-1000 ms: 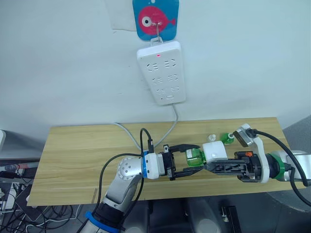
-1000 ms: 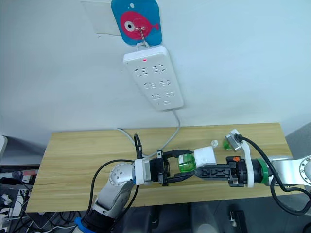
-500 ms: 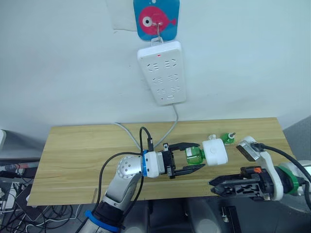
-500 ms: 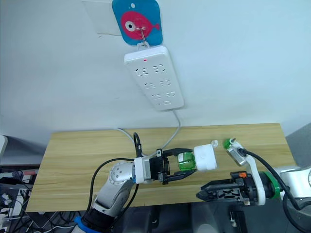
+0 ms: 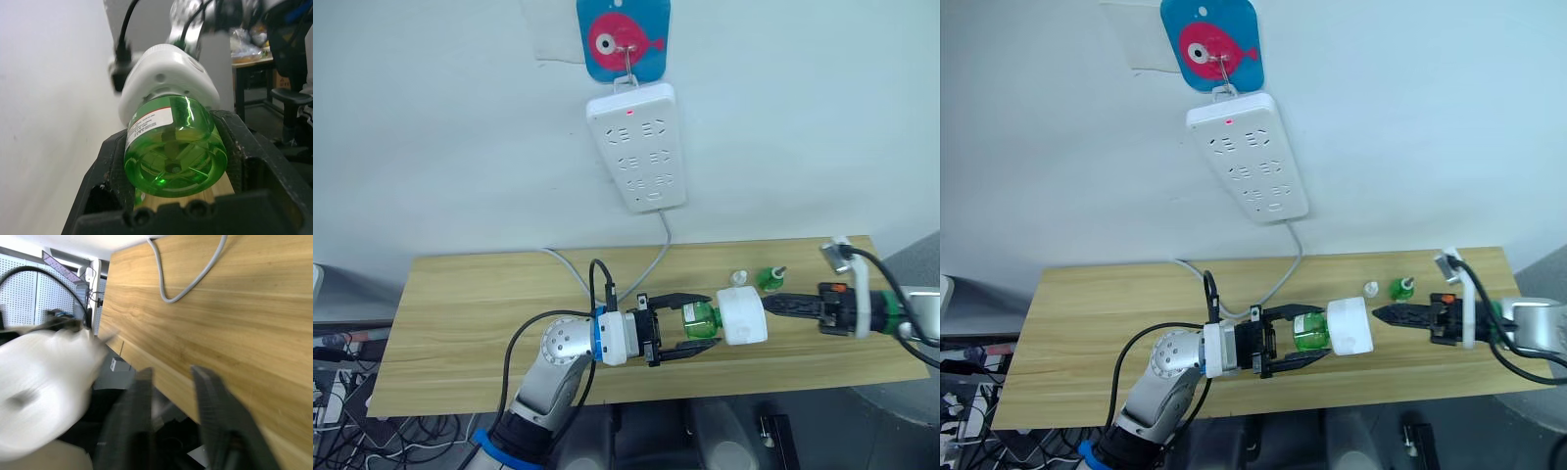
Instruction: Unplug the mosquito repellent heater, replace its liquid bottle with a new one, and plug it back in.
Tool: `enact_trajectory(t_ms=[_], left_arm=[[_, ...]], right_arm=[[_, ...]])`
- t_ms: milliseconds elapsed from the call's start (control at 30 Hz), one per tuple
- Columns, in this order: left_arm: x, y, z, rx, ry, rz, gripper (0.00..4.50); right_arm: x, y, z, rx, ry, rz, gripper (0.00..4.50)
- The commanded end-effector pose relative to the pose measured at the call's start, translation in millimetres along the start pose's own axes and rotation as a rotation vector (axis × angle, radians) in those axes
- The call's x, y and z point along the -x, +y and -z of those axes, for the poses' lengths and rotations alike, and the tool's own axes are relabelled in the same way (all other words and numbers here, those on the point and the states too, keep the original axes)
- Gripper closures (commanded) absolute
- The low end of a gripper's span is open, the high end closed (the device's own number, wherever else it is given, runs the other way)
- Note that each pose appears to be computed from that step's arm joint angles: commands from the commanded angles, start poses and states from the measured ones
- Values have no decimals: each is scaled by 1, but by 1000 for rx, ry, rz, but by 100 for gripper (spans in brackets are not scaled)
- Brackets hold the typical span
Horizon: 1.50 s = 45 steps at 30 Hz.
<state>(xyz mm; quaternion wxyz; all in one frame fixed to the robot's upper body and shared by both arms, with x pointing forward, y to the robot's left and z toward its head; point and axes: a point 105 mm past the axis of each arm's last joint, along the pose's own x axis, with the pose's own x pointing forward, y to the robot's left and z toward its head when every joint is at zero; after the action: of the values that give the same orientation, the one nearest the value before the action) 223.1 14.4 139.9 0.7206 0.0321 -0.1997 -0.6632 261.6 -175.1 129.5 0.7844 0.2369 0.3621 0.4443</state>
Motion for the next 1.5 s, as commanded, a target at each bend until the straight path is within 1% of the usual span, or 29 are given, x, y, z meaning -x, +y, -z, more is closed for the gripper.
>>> enact_trajectory(t_ms=[33, 133, 233, 333, 400, 467, 533, 600, 733, 867, 1033, 1200, 1333, 1500], left_arm=[[-6, -3, -11, -21, -45, 16, 223], [-6, 0, -11, -24, -43, 11, 223], [-5, 1, -12, -26, -42, 6, 223], [-5, -1, -11, -22, -42, 7, 223], [-5, -2, -11, -18, -42, 7, 223], [-5, -2, -10, -14, -42, 7, 223], [-6, -2, -10, -12, -42, 7, 223], [-6, -1, -9, -12, -40, 7, 223], [-5, 1, -8, -13, -36, 5, 223], [-5, 4, -8, -15, -35, -4, 223], [-6, 4, -7, -14, -36, -7, 223], [-6, 6, -6, -16, -33, -10, 223], [-6, 8, -5, -18, -28, -12, 223], [-5, 5, -2, -13, -21, 0, 223]], right_arm=[[-8, 6, -2, 5, 2, -40, 446], [-10, 12, 1, 10, 18, -56, 446], [-6, 9, 0, 16, 14, -29, 446], [-3, 3, -7, 12, -24, -1, 446], [-5, 7, -10, 9, -33, -19, 446], [-7, 22, -8, 3, -16, -94, 446], [-10, 30, -5, 8, -6, -123, 446], [-11, 44, -1, 7, 14, -182, 446], [-7, 64, 14, 5, 82, -251, 446], [-3, 75, 22, -17, 102, -276, 446], [-2, 87, 23, -28, 94, -288, 446], [-1, 98, 25, 3, 108, -327, 446], [4, 111, 28, 38, 144, -394, 446], [4, 120, 17, 89, 132, -430, 446]])
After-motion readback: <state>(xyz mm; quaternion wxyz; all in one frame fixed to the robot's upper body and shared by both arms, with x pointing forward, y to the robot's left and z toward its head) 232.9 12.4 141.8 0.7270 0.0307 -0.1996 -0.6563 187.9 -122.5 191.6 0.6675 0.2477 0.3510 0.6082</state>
